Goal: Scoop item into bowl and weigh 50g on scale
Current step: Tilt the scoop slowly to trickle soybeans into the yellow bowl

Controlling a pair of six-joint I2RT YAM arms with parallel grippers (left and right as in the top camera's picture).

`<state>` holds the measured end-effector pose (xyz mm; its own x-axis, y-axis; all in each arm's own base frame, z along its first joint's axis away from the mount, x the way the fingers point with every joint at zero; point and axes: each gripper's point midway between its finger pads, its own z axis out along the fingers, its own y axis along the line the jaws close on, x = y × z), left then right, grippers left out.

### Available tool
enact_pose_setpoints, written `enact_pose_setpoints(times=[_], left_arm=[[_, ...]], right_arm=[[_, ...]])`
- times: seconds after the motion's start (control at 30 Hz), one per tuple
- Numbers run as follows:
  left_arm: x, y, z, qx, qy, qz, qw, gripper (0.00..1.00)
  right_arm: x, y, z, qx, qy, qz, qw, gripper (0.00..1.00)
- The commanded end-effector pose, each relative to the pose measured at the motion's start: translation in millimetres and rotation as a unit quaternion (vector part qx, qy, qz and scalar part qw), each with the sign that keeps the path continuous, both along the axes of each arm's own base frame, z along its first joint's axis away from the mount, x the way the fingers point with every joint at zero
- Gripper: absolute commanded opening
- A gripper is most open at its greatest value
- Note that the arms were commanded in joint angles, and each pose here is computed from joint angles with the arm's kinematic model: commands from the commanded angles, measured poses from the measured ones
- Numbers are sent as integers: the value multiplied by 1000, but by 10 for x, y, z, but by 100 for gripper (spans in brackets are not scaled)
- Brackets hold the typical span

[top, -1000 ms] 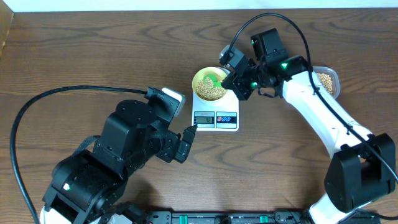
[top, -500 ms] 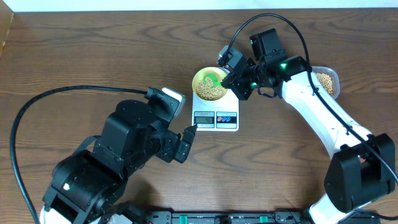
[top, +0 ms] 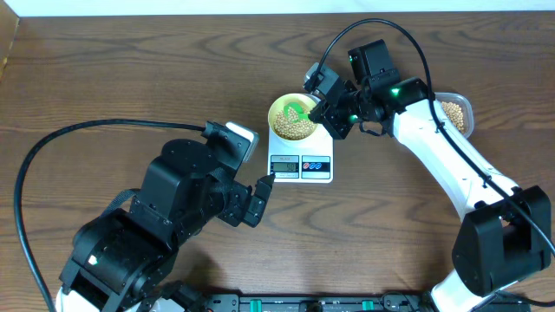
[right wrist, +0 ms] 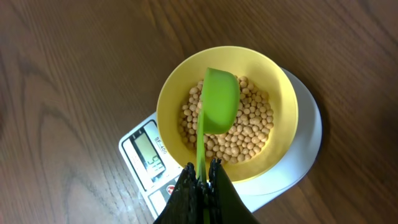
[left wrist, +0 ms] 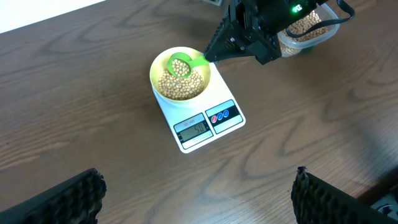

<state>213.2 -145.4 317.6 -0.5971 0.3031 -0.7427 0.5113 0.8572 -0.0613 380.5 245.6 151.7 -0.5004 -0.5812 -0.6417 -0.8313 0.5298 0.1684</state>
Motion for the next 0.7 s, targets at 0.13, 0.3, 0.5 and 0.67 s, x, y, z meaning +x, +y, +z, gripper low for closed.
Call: enact_pose_setpoints(times=[0.13, 0.3, 0.5, 0.67], left_arm=[[6, 11, 49, -3, -6, 3, 1000, 98], [6, 11, 49, -3, -6, 3, 1000, 98], [6, 11, 49, -3, -6, 3, 1000, 98], [5, 11, 49, -4, -6, 3, 1000, 98]], right_arm=[[18, 48, 130, 17, 5, -18, 1000, 1], [13, 53, 133, 21, 13, -24, 999, 1], [16, 44, 144, 30, 23, -32, 999, 1], [23, 41, 171, 48, 45, -52, 997, 1]])
